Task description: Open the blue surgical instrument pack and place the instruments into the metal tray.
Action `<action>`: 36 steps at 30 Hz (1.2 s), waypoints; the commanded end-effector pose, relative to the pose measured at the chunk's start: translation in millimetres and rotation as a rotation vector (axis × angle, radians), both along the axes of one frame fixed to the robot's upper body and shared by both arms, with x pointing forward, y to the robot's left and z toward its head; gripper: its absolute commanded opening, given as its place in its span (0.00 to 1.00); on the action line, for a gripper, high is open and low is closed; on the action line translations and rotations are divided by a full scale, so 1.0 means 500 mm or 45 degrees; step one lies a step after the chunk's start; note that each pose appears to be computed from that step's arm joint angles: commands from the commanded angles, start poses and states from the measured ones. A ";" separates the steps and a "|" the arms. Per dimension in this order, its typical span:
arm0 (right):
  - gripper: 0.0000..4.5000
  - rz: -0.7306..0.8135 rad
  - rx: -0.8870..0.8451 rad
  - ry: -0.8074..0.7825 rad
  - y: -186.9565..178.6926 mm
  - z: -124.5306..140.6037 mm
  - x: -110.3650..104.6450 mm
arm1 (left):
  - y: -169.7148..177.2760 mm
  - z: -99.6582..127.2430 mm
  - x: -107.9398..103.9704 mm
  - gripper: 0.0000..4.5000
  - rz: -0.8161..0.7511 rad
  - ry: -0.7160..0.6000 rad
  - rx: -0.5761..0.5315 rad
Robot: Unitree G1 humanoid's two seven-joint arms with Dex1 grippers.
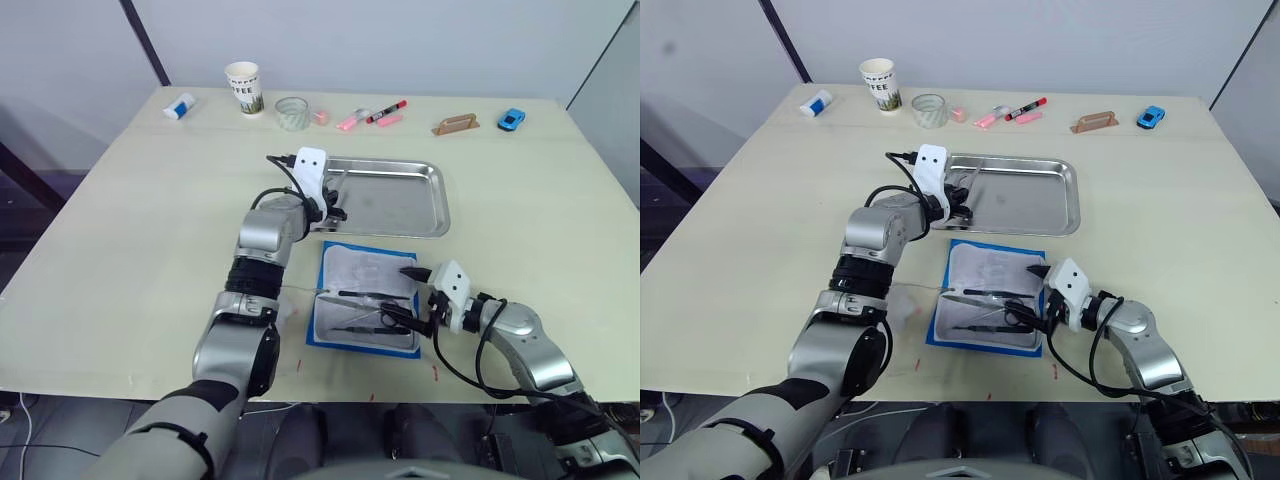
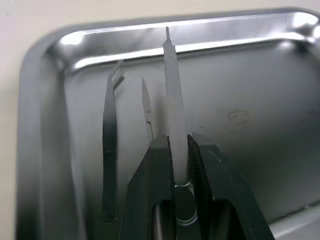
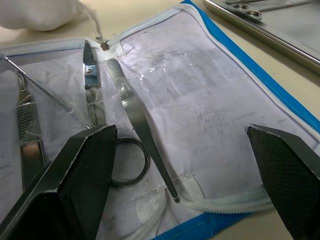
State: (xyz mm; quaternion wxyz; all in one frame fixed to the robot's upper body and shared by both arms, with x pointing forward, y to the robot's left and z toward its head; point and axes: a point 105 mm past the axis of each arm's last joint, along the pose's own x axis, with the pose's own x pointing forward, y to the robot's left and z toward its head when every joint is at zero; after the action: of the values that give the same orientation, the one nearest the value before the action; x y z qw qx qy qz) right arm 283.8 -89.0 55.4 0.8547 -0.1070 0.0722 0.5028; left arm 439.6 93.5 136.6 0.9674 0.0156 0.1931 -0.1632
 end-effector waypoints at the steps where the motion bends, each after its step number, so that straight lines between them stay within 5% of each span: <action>1: 1.00 -0.029 -0.148 0.195 -0.028 -0.093 -0.026 | -0.023 0.029 0.013 0.01 0.011 -0.056 -0.013; 13: 1.00 -0.043 -0.152 0.185 -0.031 -0.092 -0.025 | -0.046 0.005 0.004 0.01 0.025 -0.009 -0.033; 20: 1.00 -0.045 -0.150 0.186 -0.030 -0.093 -0.025 | -0.044 0.006 0.001 0.68 0.028 -0.015 -0.024; 28: 1.00 -0.051 -0.149 0.184 -0.031 -0.092 -0.022 | -0.054 0.061 -0.017 0.68 -0.110 -0.131 -0.054; 32: 1.00 -0.056 -0.146 0.185 -0.029 -0.093 -0.020 | -0.057 0.093 -0.051 0.68 -0.397 -0.299 -0.056; 36: 1.00 -0.063 -0.145 0.189 -0.028 -0.094 -0.018 | -0.053 0.071 -0.106 0.68 -0.752 -0.354 0.051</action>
State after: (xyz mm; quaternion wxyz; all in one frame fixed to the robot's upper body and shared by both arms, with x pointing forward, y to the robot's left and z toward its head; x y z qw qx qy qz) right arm 285.4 -87.8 55.4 0.8556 -0.1089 0.0683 0.5014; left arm 402.6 82.4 155.9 0.9266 0.0842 0.0980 -0.3532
